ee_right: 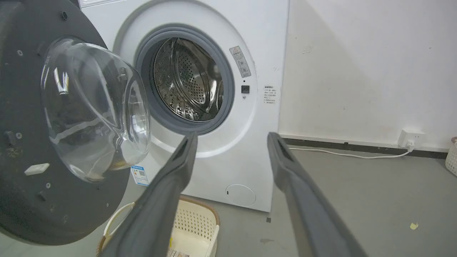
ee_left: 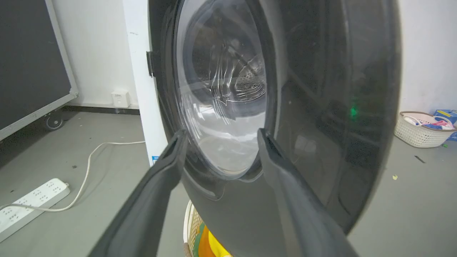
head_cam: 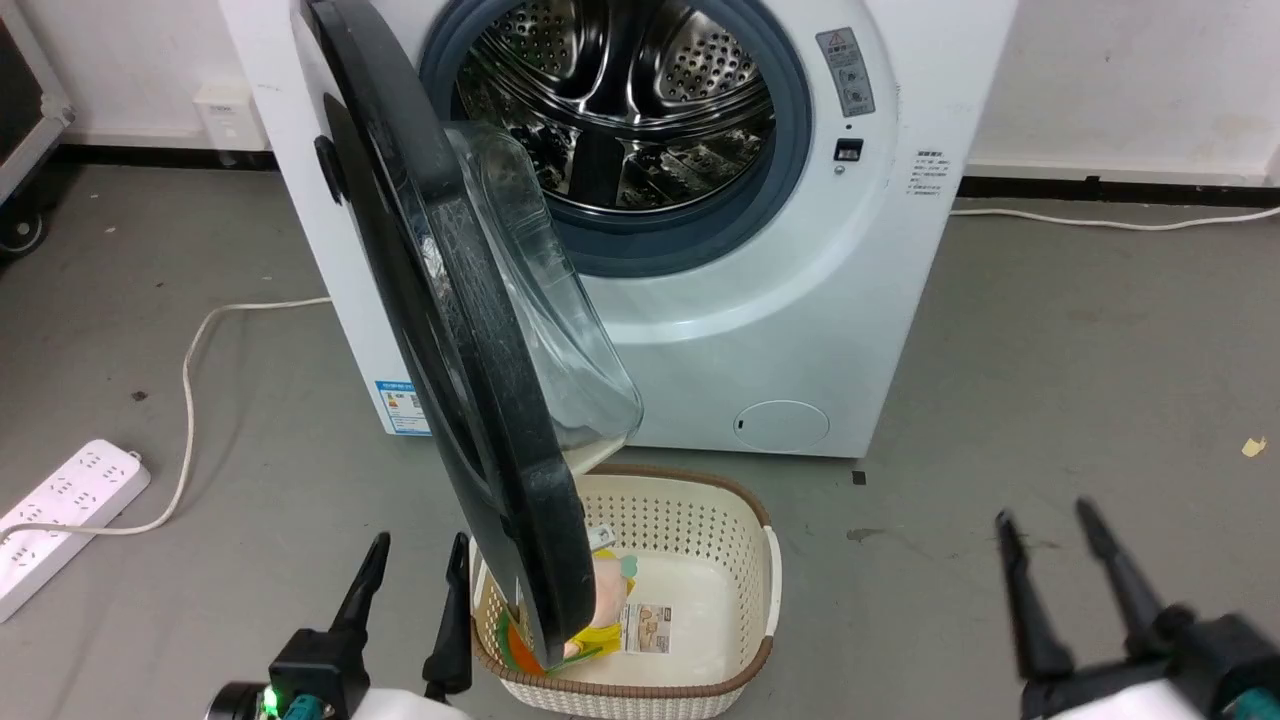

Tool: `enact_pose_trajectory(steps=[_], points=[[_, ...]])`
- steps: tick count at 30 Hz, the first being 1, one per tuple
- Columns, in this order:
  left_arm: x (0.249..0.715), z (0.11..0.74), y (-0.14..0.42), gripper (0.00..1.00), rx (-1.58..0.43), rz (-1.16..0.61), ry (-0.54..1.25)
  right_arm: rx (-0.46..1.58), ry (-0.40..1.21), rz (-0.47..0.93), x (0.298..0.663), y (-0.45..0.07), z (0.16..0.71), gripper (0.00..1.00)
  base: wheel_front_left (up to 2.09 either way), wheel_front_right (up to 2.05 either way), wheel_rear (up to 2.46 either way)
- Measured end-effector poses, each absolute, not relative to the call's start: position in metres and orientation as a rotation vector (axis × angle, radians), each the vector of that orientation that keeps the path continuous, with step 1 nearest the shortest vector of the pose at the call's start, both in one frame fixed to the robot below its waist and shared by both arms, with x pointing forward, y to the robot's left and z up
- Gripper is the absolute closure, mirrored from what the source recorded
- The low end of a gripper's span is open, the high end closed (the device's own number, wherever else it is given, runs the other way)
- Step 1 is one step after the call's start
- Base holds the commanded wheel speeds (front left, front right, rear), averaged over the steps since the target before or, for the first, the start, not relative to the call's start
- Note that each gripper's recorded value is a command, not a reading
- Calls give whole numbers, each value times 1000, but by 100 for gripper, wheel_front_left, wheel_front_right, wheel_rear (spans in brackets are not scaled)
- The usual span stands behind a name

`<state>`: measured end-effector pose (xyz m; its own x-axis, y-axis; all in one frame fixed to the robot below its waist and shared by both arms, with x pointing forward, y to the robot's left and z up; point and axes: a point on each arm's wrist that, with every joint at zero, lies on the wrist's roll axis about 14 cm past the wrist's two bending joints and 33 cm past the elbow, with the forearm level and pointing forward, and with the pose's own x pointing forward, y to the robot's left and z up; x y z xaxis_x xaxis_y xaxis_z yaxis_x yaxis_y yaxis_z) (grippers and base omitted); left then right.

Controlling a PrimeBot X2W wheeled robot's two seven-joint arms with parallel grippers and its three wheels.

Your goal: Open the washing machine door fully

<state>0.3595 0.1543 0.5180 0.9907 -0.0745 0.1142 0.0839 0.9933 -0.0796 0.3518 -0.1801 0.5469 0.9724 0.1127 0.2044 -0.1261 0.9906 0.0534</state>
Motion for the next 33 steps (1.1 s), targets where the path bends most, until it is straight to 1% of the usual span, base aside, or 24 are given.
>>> enact_pose_trajectory(steps=[5, 12, 13, 14, 19, 20, 23, 25, 26, 27, 28, 30, 32, 33], points=[[356, 496, 152, 0, -95, -91, -41, 42, -152, 118, 338, -170, 529, 0, 0, 0, 0], [353, 483, 154, 0, -101, -83, -2, 43, -152, 109, 338, -169, 529, 0, 0, 0, 0], [352, 484, 155, 56, -101, -81, -3, 44, -152, 110, 338, -169, 529, 0, 0, 0, 0], [352, 484, 155, 100, -102, -81, -6, 45, -152, 110, 339, -169, 529, 0, 0, 0, 0], [357, 506, 158, 100, -95, -76, -73, 49, -151, 112, 339, -167, 529, 0, 0, 0, 0], [363, 532, 166, 100, -89, -49, -155, 53, -150, 111, 339, -168, 528, 0, 0, 0, 0], [368, 584, 180, 100, -92, -2, -319, 61, -148, 108, 339, -168, 527, 0, 0, 0, 0], [367, 621, 180, 100, -80, -5, -434, 64, -147, 106, 339, -168, 527, 0, 0, 0, 0], [367, 621, 180, 100, -80, -5, -434, 64, -147, 106, 339, -168, 527, 0, 0, 0, 0], [363, 655, 174, 100, -70, -22, -541, 72, -146, 103, 339, -169, 527, 0, 0, 0, 0], [360, 669, 169, 100, -62, -36, -585, 74, -145, 102, 339, -169, 527, 0, 0, 0, 0], [358, 680, 156, 100, -67, -71, -621, 75, -145, 98, 338, -170, 526, 0, 0, 0, 0], [358, 680, 139, 100, -71, -122, -609, 77, -141, 92, 337, -172, 525, 0, 0, 0, 0], [358, 680, 139, 100, -71, -122, -609, 77, -141, 92, 337, -172, 525, 0, 0, 0, 0]])
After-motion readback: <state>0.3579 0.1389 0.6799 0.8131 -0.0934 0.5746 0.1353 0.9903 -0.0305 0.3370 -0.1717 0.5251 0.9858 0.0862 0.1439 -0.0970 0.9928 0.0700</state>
